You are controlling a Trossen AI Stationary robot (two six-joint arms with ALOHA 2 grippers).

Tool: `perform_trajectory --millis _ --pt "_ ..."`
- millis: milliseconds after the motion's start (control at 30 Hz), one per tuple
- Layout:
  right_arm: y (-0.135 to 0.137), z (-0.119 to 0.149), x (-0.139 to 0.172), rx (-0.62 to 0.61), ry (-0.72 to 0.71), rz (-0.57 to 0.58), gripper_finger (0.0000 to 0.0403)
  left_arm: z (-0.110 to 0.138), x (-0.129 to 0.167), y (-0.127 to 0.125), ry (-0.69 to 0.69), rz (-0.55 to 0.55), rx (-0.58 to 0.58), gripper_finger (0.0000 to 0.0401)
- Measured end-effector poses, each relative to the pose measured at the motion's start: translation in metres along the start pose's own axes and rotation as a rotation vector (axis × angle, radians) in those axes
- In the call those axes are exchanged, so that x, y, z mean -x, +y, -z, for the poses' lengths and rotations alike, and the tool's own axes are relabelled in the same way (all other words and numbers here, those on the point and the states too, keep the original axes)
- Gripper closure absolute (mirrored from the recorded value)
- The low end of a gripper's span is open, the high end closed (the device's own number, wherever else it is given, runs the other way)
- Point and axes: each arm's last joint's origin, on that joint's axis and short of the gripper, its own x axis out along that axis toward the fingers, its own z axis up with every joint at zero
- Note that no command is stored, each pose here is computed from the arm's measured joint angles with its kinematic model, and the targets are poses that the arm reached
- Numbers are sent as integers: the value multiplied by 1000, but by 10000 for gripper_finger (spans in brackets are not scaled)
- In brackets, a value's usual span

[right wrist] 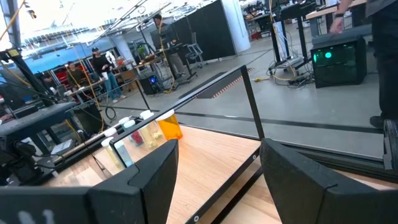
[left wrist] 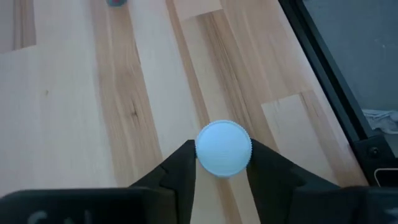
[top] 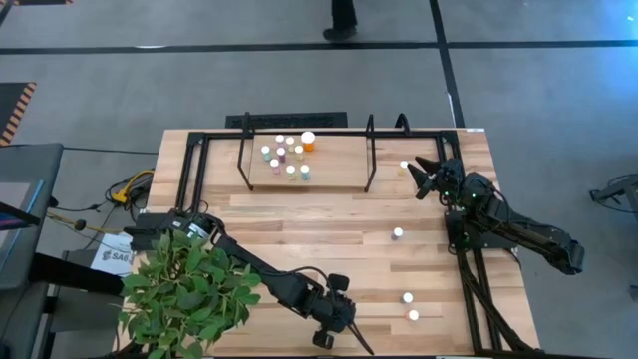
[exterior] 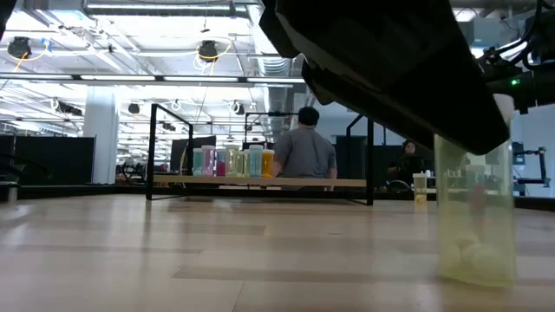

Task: Pick and place medicine bottles onto shelf by color
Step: Put the yellow pill bottle on the shelf

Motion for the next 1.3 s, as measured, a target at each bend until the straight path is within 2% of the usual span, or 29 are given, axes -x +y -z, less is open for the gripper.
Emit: perform_trajectory --millis 333,500,700,1000,1167,1300 --pt "0 0 0 0 0 0 154 -3 1 6 3 -8 11 292" --pt "0 0 0 0 0 0 154 -17 10 17 -6 -7 31 291" --pt "0 0 0 0 0 0 154 -37 27 37 18 -2 -10 291" --pt "0 0 0 0 0 0 154 -77 65 93 -48 -73 -27 291" --pt "0 0 0 0 0 0 154 -88 85 138 -61 -151 66 291" --pt "0 0 0 0 0 0 154 -84 100 175 -6 -198 154 291"
